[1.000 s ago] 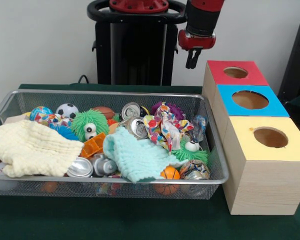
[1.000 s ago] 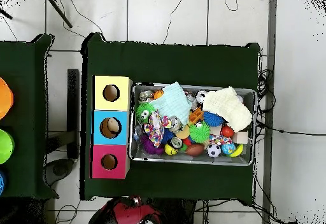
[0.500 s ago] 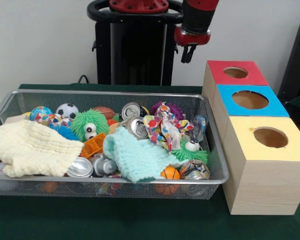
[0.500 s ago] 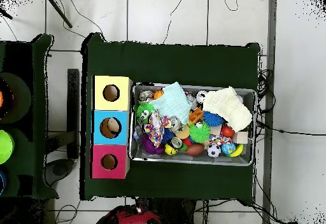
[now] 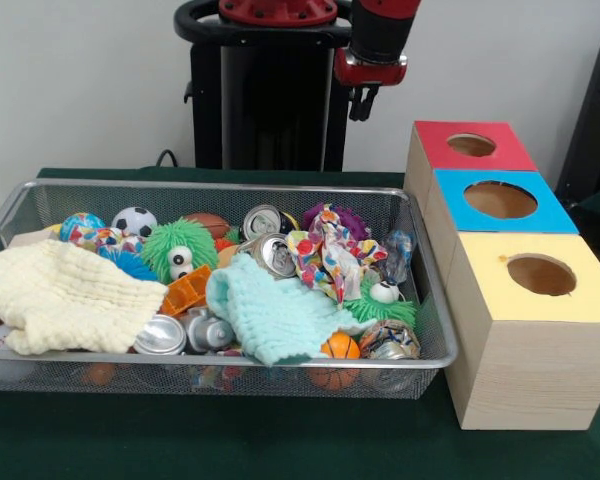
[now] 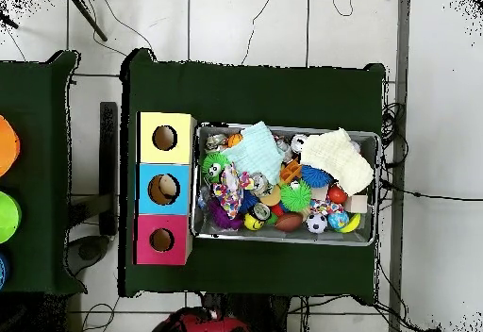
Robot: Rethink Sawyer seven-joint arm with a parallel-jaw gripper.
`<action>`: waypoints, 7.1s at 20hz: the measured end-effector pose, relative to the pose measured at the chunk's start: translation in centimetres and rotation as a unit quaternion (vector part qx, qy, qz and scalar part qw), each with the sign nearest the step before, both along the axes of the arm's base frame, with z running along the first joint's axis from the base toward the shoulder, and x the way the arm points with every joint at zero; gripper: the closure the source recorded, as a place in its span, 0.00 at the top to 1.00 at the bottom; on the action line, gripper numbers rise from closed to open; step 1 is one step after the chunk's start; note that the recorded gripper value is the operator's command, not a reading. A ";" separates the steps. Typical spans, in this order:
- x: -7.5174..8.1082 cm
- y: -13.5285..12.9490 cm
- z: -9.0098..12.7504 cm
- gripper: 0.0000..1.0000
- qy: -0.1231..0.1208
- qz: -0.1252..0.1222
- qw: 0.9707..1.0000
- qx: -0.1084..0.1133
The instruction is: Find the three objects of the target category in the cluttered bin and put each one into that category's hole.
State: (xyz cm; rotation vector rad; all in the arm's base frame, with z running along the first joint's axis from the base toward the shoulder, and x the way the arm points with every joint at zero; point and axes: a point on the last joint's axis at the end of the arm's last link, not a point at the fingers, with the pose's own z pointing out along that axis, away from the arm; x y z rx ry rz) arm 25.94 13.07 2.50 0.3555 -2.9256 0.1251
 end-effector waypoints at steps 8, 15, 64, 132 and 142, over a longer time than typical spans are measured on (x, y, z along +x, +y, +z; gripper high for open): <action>1.2 0.3 0.9 0.00 -0.021 0.003 1.000 0.002; 2.0 1.1 1.9 0.00 -0.031 0.007 1.000 0.000; 9.2 8.8 1.2 0.00 -0.034 -0.018 0.999 -0.010; 13.7 6.8 6.4 0.00 -0.031 -0.061 0.998 -0.006; 12.3 9.7 8.8 0.00 -0.026 -0.030 0.999 -0.013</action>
